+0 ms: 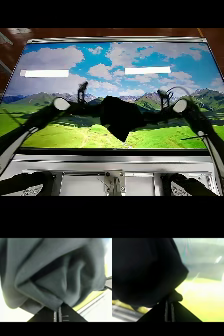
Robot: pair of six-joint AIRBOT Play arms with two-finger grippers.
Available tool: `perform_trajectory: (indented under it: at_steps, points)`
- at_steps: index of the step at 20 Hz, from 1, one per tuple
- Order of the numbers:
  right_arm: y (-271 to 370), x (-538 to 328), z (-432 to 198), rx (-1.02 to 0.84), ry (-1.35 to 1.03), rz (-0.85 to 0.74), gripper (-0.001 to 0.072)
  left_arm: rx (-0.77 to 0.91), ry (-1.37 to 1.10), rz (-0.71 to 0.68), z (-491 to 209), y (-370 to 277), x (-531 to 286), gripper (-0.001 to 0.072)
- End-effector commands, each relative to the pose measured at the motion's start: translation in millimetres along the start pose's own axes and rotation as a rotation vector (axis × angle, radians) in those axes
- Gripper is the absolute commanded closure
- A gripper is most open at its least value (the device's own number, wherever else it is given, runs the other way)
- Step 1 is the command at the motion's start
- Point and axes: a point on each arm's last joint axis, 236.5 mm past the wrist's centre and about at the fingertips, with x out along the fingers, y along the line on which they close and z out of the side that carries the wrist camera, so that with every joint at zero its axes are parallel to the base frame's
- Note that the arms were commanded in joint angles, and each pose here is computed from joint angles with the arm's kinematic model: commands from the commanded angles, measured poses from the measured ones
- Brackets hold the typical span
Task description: Fold the shirts.
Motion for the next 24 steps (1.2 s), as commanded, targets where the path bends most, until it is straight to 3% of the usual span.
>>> perform_trajectory:
  at_steps: [1, 3, 6, 10, 13, 16, 18, 22, 24]
  points:
    - [27.4, -113.4, 70.4, -0.222, -0.332, -0.054, 0.0643, 0.191, -0.294, -0.067, 75.1, -61.9, -106.5, 0.0666]
    - [70.8, -217.5, 108.7, -0.314, -0.642, -0.049, 0.0643, 0.32, -0.538, -0.141, 112.5, -128.2, -206.4, 0.0665]
    - [129.5, -349.0, 116.3, -0.408, -0.979, -0.004, 0.0644, 0.457, -0.851, -0.227, 122.8, -206.9, -340.6, 0.0665]
    - [155.3, -407.0, 90.7, -0.483, -1.047, -0.01, 0.0643, 0.559, -0.92, -0.249, 94.0, -239.8, -396.8, 0.0666]
    - [138.4, -412.2, 65.9, -0.513, -0.961, -0.13, 0.0643, 0.525, -0.801, -0.075, 77.1, -198.2, -384.9, 0.0666]
    - [104.9, -396.9, 36.2, -0.494, -0.802, -0.255, 0.0643, 0.459, -0.593, 0.245, 52.0, -115.3, -366.4, 0.0666]
    - [89.6, -364.5, 7.8, -0.463, -0.598, -0.254, 0.0643, 0.387, -0.42, 0.447, 25.9, -54.2, -357.8, 0.0666]
    - [70.4, -279.7, -34.9, -0.337, -0.201, -0.153, 0.0643, 0.26, -0.196, 0.509, -19.2, 9.4, -311.5, 0.0665]
    - [57.5, -232.5, -35.7, -0.289, -0.116, -0.118, 0.0643, 0.189, -0.143, 0.518, -31.4, 40.2, -283.2, 0.0666]
